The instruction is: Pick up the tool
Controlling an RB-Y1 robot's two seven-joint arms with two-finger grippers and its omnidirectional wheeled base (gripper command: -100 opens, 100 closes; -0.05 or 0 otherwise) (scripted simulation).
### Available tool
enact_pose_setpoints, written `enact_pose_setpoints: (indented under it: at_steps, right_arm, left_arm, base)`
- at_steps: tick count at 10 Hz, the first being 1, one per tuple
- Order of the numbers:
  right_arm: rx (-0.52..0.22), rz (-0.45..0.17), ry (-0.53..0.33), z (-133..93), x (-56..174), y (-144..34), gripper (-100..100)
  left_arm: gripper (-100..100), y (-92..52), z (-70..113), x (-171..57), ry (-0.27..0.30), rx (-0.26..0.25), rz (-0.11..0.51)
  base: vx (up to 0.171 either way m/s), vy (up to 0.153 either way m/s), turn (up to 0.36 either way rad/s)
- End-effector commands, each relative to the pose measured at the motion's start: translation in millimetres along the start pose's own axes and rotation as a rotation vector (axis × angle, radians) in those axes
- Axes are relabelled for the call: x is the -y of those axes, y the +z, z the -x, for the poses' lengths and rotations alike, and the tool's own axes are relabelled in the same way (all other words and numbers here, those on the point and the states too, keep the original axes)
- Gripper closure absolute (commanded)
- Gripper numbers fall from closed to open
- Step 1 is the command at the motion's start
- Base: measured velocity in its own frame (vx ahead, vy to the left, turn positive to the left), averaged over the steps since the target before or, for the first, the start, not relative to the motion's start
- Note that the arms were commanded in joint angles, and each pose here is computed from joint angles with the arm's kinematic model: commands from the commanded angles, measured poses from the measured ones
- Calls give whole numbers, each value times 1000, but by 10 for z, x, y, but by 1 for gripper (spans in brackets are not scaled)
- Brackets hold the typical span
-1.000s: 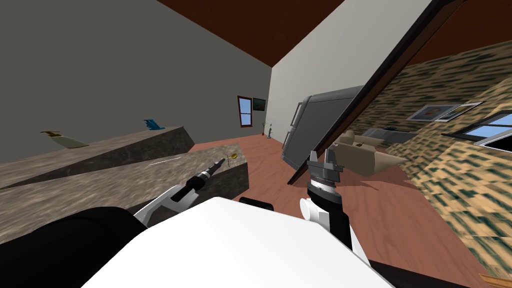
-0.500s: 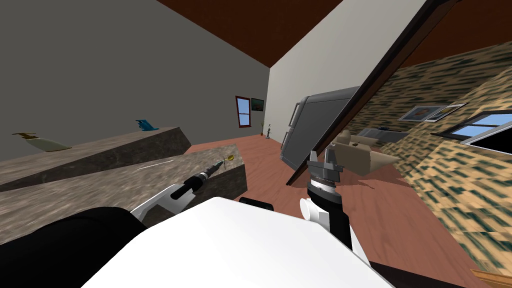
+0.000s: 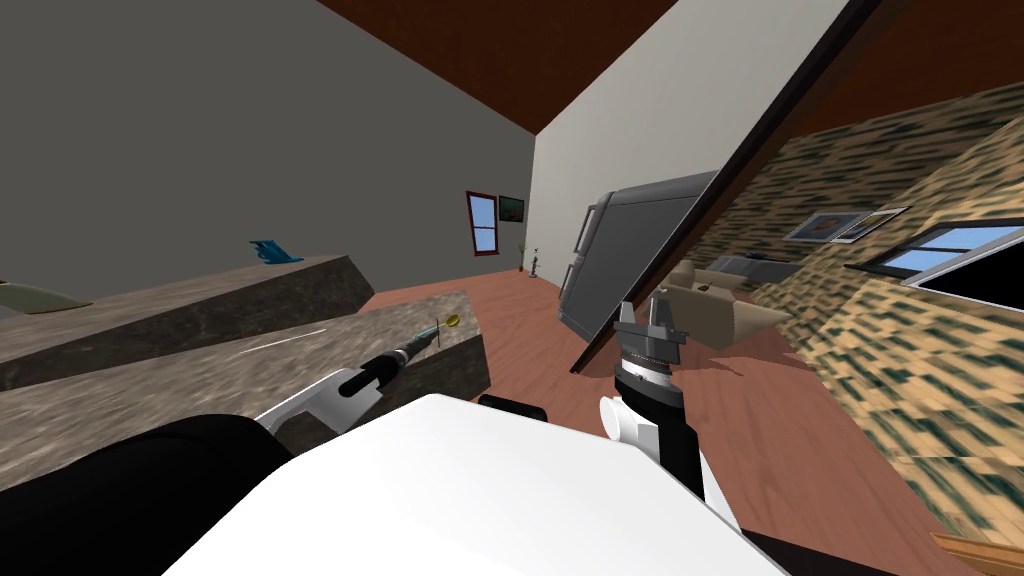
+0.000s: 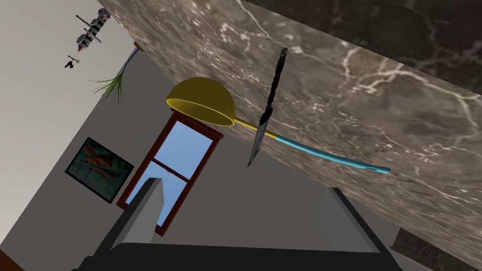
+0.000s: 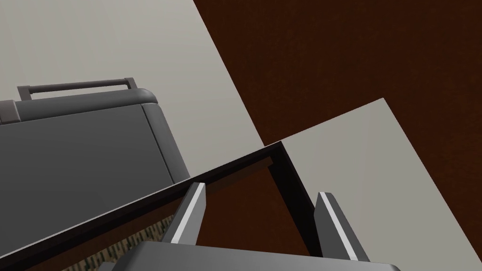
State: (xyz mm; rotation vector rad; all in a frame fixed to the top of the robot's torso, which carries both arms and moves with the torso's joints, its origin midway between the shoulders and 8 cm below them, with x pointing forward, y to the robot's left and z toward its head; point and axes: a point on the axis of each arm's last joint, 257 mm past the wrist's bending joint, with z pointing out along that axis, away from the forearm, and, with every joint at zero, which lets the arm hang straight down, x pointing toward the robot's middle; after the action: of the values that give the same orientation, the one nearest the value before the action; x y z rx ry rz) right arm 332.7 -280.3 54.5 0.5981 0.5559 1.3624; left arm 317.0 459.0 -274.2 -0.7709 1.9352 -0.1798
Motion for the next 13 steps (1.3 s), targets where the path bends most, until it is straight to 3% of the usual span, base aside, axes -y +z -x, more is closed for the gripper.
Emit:
enact_pose_setpoints:
  at_steps: [1, 2, 8, 9, 13]
  right_arm:
    - [0, 0, 0, 0, 0, 0, 0]
    - [0, 0, 0, 0, 0, 0, 0]
    - [0, 0, 0, 0, 0, 0, 0]
    - [0, 0, 0, 0, 0, 0, 0]
    - [0, 0, 0, 0, 0, 0, 0]
  left_arm:
    - [-100, 1, -53, -156, 10, -24, 53]
    - [-100, 1, -55, -165, 10, -25, 57]
    - [-100, -117, -176, -785, 47, -107, 254]
    - [-100, -121, -178, -797, 47, -108, 259]
    - [-100, -241, -206, -1143, 76, -149, 373]
  base:
    - [76, -31, -52]
    - [56, -29, -19]
    - [83, -32, -49]
    - [79, -25, -16]
    - [66, -28, -39]
